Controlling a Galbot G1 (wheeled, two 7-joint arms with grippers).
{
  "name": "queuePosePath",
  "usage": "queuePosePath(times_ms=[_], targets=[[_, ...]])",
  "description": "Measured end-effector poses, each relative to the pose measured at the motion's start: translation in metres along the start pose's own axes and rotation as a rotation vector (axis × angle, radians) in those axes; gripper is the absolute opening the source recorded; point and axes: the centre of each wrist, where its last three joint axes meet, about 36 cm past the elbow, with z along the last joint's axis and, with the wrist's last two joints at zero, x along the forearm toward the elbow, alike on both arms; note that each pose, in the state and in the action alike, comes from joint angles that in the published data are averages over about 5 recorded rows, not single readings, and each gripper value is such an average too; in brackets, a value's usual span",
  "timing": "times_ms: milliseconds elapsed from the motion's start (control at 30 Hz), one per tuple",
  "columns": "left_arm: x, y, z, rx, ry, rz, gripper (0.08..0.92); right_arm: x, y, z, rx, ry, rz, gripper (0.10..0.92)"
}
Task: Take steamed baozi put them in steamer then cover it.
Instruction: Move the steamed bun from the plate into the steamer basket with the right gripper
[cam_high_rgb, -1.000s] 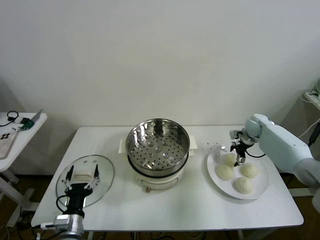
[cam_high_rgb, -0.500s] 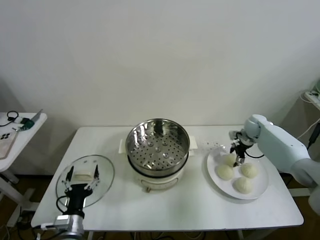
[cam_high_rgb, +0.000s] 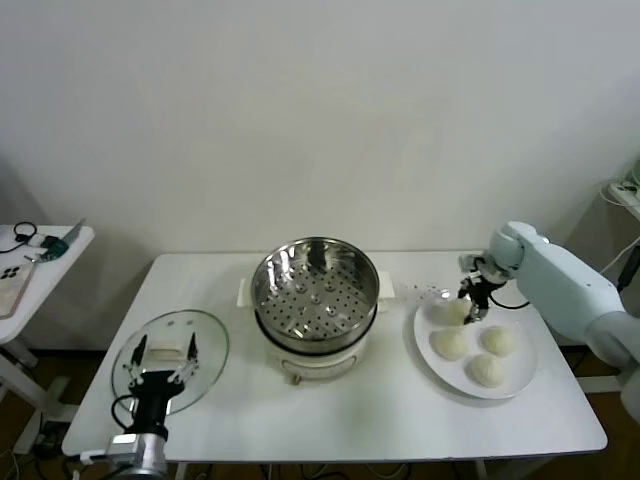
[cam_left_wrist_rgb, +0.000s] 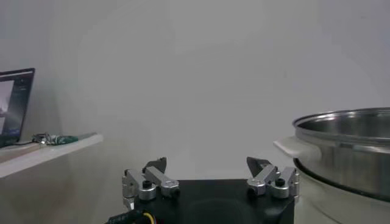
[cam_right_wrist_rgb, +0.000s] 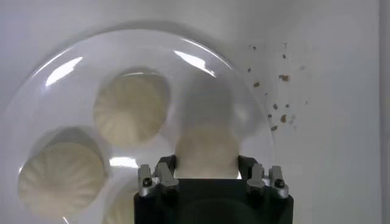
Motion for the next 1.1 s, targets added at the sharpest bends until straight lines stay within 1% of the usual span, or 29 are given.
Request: queuePosePath(times_ms=[133, 300, 467, 600, 833, 1100], targets=[[0.001, -0.001, 0.000, -0.002, 0.003, 0.003, 0.823, 0.034, -0.013, -0.019, 0.071, -0.020, 0.032, 0.670], [0.001, -0.004, 0.001, -0.007, 0.008, 0.008, 0.823, 0.090, -0.032, -0.059, 0.213, -0.033, 0.086, 0.670], [0.003, -0.008, 0.001, -0.013, 0.016, 0.017, 0.823, 0.145, -0.039, -0.114, 0.405, -0.025, 0.137, 0.672], [0.005, -0.009, 0.001, -0.018, 0.022, 0.022, 0.823, 0.174, -0.034, -0.163, 0.572, -0.018, 0.162, 0.676], [0.009, -0.011, 0.003, -0.025, 0.038, 0.036, 0.823, 0.193, -0.010, -0.245, 0.864, 0.012, 0.180, 0.670], [0.010, -0.014, 0.002, -0.029, 0.040, 0.050, 0.823, 0.185, 0.011, -0.323, 1.137, 0.068, 0.199, 0.678]])
